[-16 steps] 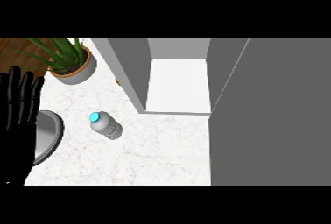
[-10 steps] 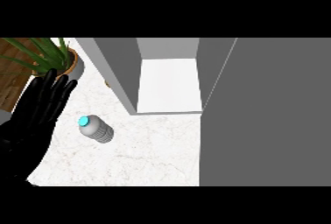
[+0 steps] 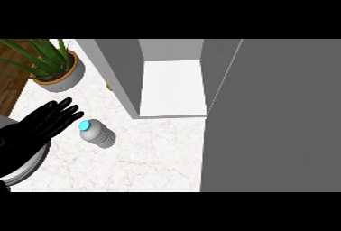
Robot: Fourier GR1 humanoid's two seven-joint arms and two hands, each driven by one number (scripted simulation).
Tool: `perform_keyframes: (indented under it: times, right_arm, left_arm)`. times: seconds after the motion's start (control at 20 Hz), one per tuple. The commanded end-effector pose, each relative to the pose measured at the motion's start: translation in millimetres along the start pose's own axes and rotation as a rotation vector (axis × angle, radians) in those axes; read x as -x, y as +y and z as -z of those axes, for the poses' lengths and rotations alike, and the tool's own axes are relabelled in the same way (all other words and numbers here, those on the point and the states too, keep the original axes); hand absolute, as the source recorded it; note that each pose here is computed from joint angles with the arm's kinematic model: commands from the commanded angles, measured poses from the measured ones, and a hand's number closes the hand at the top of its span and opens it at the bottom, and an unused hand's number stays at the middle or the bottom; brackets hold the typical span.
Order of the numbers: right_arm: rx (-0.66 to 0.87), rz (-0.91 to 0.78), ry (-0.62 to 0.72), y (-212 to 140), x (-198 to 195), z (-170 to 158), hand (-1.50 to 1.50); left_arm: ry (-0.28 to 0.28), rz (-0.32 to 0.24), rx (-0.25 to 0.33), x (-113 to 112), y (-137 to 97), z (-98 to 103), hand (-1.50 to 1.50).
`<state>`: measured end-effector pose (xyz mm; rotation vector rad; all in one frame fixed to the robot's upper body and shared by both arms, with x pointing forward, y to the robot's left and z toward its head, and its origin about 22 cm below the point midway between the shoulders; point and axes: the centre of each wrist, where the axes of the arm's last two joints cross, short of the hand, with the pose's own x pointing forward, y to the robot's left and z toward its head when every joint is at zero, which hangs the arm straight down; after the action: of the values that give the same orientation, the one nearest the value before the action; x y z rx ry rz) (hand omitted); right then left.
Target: Pick up the bottled water, place it into the cabinet and close the cabinet
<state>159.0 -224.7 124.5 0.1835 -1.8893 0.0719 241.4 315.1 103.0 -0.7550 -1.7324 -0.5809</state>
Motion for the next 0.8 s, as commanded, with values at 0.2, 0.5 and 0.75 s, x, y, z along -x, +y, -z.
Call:
perform_keyframes:
  times: [0.2, 0.5, 0.75]
  right_arm:
    - [0.016, 0.015, 0.051, 13.1, -50.1, -45.5, -1.5]
    - [0.008, 0.01, 0.051, 6.1, -54.2, -67.6, -1.5]
    - [0.034, 0.02, 0.036, 27.9, -49.1, -69.8, -1.5]
  left_arm:
    - [0.069, -0.047, 0.051, -11.2, 47.0, -37.8, -1.5]
    - [0.096, -0.029, 0.033, -10.7, 66.3, -47.6, -1.5]
    - [0.079, -0.026, -0.03, 7.6, 64.5, -38.6, -1.5]
